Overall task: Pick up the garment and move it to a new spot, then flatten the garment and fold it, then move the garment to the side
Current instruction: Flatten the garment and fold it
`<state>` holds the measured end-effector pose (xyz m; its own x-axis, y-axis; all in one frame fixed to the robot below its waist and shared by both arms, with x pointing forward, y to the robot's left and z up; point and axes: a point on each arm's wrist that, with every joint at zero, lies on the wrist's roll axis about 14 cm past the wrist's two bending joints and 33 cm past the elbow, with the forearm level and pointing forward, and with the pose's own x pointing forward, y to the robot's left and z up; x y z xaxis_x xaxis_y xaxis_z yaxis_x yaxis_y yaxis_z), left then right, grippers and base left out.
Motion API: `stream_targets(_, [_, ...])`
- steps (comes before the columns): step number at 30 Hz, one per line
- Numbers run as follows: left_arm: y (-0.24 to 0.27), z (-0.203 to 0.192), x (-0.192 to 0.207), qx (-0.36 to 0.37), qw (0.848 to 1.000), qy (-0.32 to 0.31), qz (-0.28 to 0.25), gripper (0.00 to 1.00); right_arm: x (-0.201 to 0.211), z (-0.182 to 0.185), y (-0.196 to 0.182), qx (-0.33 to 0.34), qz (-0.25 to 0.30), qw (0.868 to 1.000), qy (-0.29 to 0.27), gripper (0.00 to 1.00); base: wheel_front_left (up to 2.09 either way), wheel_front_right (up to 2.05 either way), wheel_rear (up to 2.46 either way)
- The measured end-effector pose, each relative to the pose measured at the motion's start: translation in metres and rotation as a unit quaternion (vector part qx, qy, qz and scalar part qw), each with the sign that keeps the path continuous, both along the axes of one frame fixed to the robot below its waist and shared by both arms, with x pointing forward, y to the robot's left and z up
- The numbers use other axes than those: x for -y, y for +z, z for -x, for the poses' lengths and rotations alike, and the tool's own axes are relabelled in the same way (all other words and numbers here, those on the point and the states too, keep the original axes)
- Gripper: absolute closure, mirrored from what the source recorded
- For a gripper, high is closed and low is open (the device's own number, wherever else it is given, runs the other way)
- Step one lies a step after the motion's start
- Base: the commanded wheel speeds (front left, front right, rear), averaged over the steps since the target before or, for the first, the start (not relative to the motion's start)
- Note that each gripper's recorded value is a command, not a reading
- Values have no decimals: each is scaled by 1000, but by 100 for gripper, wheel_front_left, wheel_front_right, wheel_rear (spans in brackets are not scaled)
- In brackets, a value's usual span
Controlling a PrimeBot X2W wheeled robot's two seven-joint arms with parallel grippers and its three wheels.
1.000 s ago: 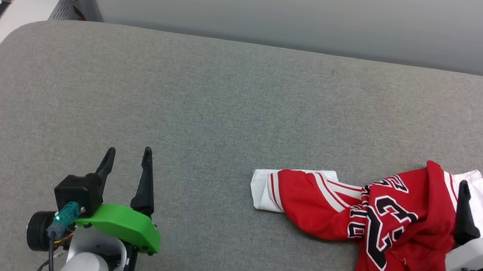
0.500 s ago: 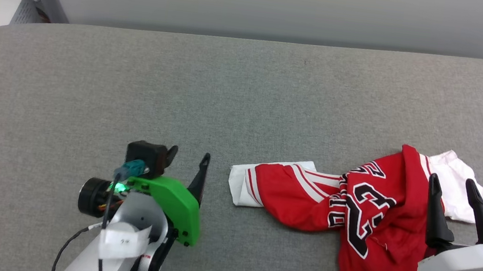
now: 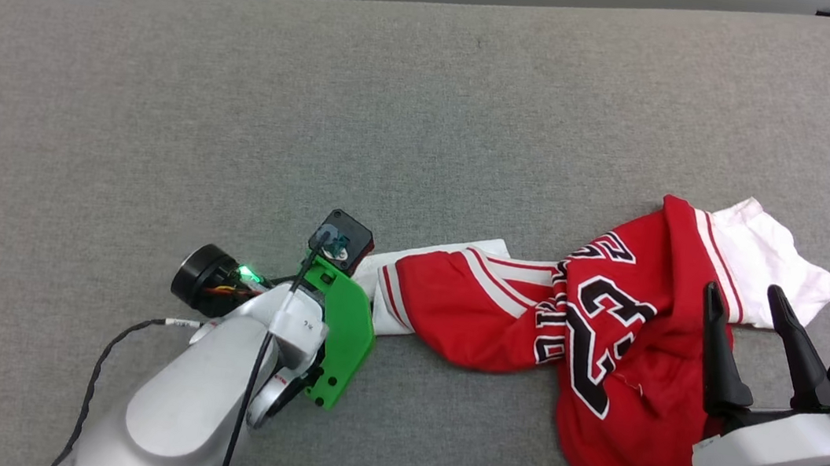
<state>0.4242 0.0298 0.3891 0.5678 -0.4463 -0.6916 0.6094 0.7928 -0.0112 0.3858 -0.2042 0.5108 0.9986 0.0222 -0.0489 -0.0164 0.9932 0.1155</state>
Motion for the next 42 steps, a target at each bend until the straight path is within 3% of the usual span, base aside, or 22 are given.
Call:
stream_targets(6, [-22,-2,3,-39,995,-63,-68,0,-4,-5,-5,-2,9,1000,16,0,0,0,0])
stream_targets(7, [-24,-3,4,-43,994,-68,-72,5,-5,-6,-5,-2,11,1000,18,0,0,0,0])
stream_targets(8, [-25,-4,5,-46,993,-73,-75,58,-5,-7,-6,-2,12,1000,19,0,0,0,0])
stream_targets(9, [-26,-5,7,-48,993,-78,-76,89,-4,-7,-8,-4,13,1000,20,0,0,0,0])
stream_targets(10, [-27,-6,8,-49,993,-80,-75,100,-4,-8,-9,-5,12,1000,20,0,0,0,0])
stream_targets(19, [-19,-11,10,-31,995,-70,-58,100,-7,-10,-11,-6,9,1000,25,0,0,0,0])
stream_targets(28, [17,-28,-54,47,996,77,-23,100,-9,-11,4,14,7,1000,27,0,0,0,0])
stream_targets(34, [34,-16,-98,60,981,182,8,100,-18,-12,10,20,1,999,39,0,0,0,0])
stream_targets(42, [21,31,-163,30,941,334,35,100,-28,-13,14,23,-6,998,51,0,0,0,0])
